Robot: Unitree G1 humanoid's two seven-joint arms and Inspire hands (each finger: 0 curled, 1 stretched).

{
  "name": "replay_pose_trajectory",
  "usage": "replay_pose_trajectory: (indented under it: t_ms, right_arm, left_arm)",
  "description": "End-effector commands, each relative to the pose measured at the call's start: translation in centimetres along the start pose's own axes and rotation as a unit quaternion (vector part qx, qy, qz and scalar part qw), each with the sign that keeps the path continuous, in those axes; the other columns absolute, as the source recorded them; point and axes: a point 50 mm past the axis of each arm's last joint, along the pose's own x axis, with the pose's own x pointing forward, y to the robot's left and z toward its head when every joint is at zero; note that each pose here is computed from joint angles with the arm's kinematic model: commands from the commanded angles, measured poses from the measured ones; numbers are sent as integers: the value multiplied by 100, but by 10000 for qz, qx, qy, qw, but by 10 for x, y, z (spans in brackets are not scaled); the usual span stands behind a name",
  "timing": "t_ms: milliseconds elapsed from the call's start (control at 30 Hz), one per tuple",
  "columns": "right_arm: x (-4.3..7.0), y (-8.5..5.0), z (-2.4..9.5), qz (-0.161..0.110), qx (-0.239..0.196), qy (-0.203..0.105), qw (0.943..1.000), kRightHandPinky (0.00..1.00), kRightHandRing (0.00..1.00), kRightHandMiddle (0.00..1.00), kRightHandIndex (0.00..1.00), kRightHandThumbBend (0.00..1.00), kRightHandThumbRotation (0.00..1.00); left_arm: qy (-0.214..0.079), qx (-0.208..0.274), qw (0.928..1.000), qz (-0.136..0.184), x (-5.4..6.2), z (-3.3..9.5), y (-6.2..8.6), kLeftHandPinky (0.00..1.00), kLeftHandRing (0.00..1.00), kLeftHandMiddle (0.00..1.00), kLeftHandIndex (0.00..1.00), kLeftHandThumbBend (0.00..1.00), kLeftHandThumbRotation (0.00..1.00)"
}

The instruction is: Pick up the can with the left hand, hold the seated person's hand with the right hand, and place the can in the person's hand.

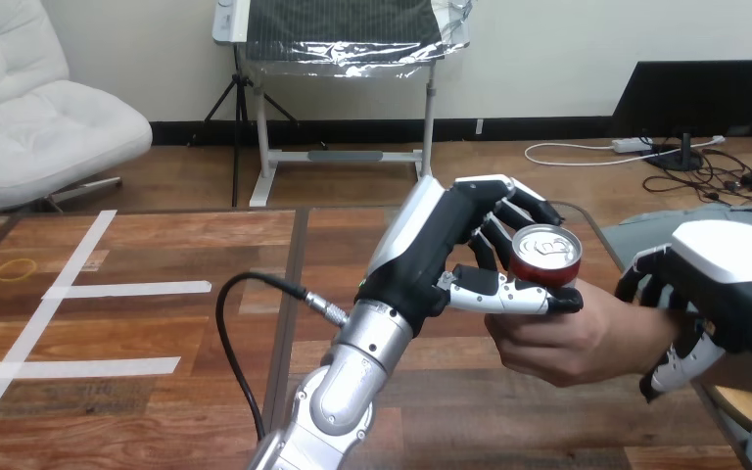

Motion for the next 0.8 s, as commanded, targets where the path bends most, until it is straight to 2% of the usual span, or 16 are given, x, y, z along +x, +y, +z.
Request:
replay_pose_trajectory:
  t_ms: [0, 200, 400, 633, 767]
  right_arm:
    - [-5, -11, 4, -85, -134, -77, 9998, 73, 80, 83, 83, 86, 0]
    - [-8, -10, 2, 58, -94, 65, 9999, 80, 84, 86, 85, 85, 0]
    - [-12, -10, 0, 12, 34, 99, 9999, 82, 86, 87, 86, 86, 0]
    - [-18, -10, -2, -79, 113, 141, 9998, 81, 85, 86, 85, 87, 0]
    - [-21, -9, -3, -90, 154, 196, 9996, 81, 85, 86, 85, 87, 0]
  left_arm:
    - [-320, 371, 9979, -418, 5, 16, -3, 53, 62, 65, 67, 67, 14]
    - [-239, 475, 9976, -442, 1, 14, 4, 64, 72, 73, 74, 71, 23]
    - [-145, 533, 9977, -386, -4, 11, 14, 69, 77, 79, 80, 73, 31]
    - [-57, 456, 9988, -192, -11, 8, 27, 70, 78, 81, 82, 70, 31]
    - [13, 336, 9994, -94, -14, 7, 34, 71, 78, 81, 82, 69, 28]
